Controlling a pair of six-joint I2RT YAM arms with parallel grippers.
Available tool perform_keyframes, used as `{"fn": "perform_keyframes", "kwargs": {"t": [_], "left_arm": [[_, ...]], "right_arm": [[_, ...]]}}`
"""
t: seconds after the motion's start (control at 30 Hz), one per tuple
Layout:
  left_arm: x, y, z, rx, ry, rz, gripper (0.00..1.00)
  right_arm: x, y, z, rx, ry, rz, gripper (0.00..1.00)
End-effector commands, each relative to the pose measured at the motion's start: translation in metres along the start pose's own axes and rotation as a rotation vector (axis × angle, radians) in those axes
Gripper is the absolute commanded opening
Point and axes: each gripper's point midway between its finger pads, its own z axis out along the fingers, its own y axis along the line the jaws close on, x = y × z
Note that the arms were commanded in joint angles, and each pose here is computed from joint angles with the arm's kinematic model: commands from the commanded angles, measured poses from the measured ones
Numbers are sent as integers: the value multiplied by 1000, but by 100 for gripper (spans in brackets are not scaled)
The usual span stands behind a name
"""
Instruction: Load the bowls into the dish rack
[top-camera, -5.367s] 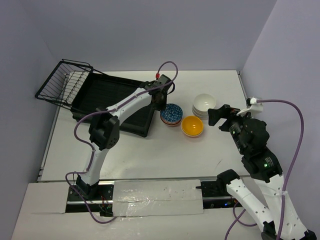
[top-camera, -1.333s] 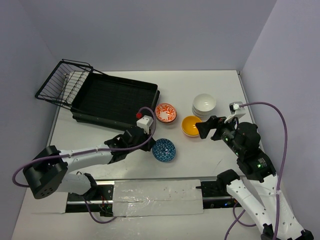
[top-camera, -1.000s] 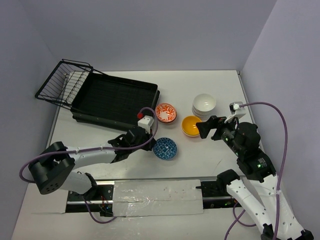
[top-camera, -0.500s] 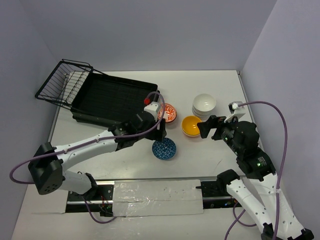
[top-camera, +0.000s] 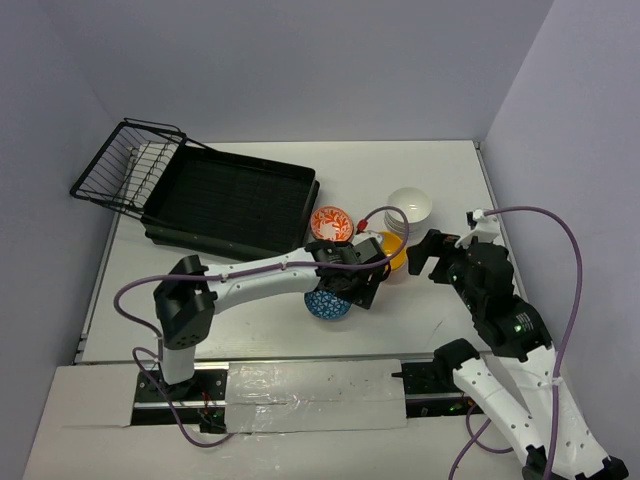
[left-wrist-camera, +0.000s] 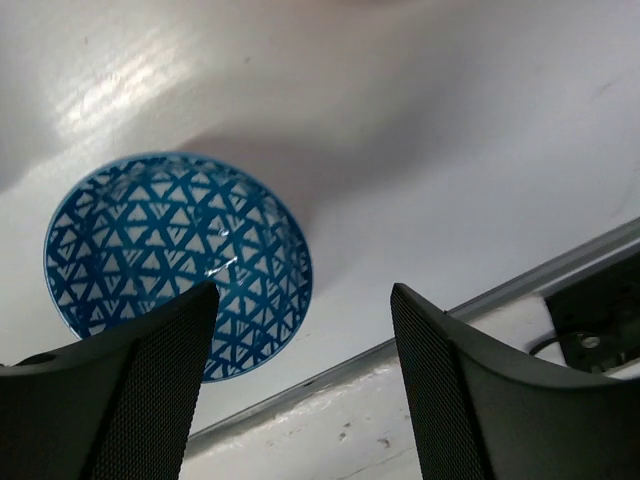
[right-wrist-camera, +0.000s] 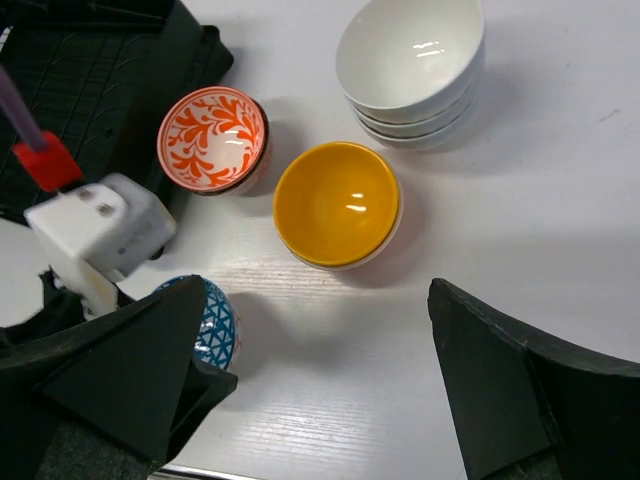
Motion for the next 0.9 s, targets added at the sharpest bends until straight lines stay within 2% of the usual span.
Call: {"fn": "perform_keyframes", "kwargs": {"t": [0.0, 0.13, 0.37, 0.47, 0.87], "left_arm": [[6, 3, -11, -34, 66, -54, 75], [18, -1, 3, -58, 114, -46, 72], [22, -6, 20, -85, 124, -26, 59], [22, -10, 27, -94, 135, -25, 56], [28, 0, 46, -173, 154, -3, 35]], "right_arm": [[-14, -5, -12, 38, -56, 55, 100], [-7, -8, -11, 55, -39, 85, 100], [-2, -11, -9, 64, -37, 95, 100], [-2, -11, -10, 62, -42, 100, 100], [-1, -11, -11, 50, -52, 103, 100]]}}
